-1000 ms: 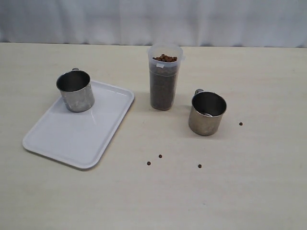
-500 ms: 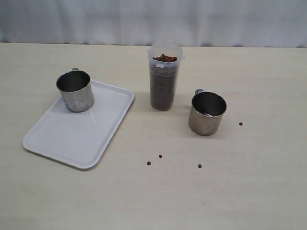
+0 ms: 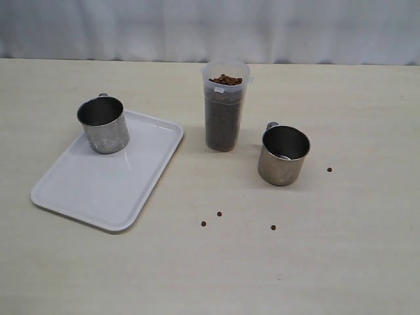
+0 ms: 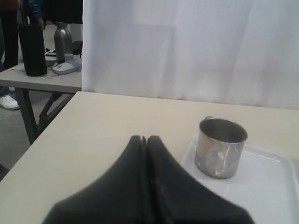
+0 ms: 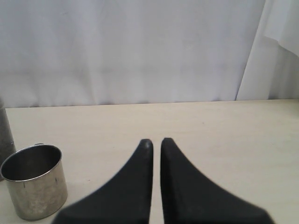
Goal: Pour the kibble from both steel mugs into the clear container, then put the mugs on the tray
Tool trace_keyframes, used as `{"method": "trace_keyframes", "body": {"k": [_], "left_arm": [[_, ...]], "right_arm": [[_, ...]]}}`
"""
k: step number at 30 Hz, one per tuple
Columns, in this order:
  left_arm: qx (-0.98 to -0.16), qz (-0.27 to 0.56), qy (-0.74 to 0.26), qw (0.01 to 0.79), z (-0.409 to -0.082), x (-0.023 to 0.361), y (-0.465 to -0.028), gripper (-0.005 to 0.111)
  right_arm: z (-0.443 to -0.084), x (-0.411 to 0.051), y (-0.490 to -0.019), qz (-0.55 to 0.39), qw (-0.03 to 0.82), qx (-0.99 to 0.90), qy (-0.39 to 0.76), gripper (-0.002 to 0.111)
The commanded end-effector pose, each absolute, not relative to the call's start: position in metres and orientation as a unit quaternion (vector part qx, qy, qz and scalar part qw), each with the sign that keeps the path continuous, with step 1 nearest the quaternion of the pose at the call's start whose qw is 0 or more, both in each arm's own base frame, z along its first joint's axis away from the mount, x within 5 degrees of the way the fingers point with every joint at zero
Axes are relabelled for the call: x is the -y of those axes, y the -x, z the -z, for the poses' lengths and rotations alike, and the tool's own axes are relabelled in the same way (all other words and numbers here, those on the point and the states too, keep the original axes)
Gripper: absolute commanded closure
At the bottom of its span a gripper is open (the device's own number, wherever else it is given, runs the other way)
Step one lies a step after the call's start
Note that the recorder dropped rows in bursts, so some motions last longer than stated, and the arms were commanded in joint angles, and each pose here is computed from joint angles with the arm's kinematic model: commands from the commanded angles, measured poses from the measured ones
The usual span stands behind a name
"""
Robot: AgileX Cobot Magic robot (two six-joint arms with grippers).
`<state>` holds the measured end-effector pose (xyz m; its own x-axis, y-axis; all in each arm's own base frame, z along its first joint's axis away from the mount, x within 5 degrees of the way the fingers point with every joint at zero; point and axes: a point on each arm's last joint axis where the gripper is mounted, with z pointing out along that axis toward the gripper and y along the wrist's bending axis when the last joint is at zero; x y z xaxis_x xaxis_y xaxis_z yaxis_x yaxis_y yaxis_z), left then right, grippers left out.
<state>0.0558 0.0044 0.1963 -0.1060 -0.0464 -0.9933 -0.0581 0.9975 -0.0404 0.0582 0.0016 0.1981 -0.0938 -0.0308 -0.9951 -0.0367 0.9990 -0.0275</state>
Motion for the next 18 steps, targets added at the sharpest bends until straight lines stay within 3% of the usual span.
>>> {"method": "trace_keyframes", "body": {"k": [1, 18], "left_arm": [[-0.755, -0.014, 0.025, 0.655, -0.1924, -0.0045, -0.0554, 0.107], [-0.757, -0.023, -0.016, 0.653, -0.192, -0.0008, -0.0555, 0.107]], "right_arm": [[-0.1977, -0.0016, -0.0579, -0.002, 0.674, -0.738, 0.024, 0.104], [-0.1977, -0.0016, -0.0579, -0.002, 0.674, -0.738, 0.024, 0.104]]}}
